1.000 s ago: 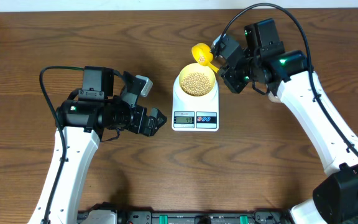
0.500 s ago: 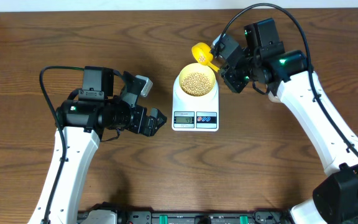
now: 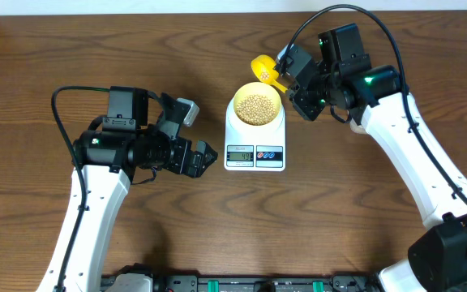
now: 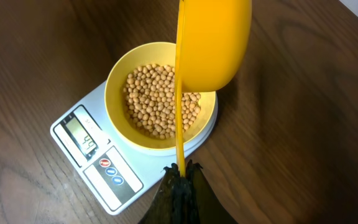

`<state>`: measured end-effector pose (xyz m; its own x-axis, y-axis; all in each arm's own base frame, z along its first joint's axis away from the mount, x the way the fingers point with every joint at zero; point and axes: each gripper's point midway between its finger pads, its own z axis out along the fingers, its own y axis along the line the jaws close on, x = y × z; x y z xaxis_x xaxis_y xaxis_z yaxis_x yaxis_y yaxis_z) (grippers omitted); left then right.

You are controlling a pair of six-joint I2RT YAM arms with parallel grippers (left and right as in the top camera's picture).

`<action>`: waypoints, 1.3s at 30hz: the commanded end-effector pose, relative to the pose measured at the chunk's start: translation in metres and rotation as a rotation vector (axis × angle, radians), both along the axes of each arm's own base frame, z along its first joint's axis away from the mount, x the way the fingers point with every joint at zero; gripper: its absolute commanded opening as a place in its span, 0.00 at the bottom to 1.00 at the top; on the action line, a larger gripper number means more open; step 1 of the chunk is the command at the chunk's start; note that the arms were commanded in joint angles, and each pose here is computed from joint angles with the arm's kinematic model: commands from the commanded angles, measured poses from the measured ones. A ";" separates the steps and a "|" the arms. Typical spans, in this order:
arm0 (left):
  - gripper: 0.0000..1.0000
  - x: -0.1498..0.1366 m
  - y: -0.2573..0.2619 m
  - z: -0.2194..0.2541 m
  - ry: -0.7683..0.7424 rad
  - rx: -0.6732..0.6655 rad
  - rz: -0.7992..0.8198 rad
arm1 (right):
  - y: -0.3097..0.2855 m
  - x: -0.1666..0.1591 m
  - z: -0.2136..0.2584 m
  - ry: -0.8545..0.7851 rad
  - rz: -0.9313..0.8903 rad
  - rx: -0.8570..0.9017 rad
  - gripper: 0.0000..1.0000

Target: Scoop item into bowl and weigh 50g on scale

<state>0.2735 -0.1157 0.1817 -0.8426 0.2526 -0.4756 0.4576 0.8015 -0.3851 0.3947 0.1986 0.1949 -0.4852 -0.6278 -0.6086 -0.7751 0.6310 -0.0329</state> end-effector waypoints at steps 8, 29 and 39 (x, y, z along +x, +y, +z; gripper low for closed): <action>0.98 0.000 0.003 -0.004 0.009 0.011 0.004 | 0.004 0.003 0.004 -0.036 0.040 -0.016 0.01; 0.98 0.000 0.003 -0.004 0.009 0.011 0.004 | 0.006 0.000 0.004 -0.018 0.037 -0.004 0.01; 0.98 0.000 0.003 -0.004 0.009 0.011 0.004 | 0.005 0.001 0.004 0.006 -0.012 0.021 0.01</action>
<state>0.2735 -0.1157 0.1817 -0.8426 0.2526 -0.4756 0.4576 0.8015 -0.3851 0.3953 0.1974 0.1945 -0.4932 -0.6250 -0.6051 -0.7677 0.6398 -0.0350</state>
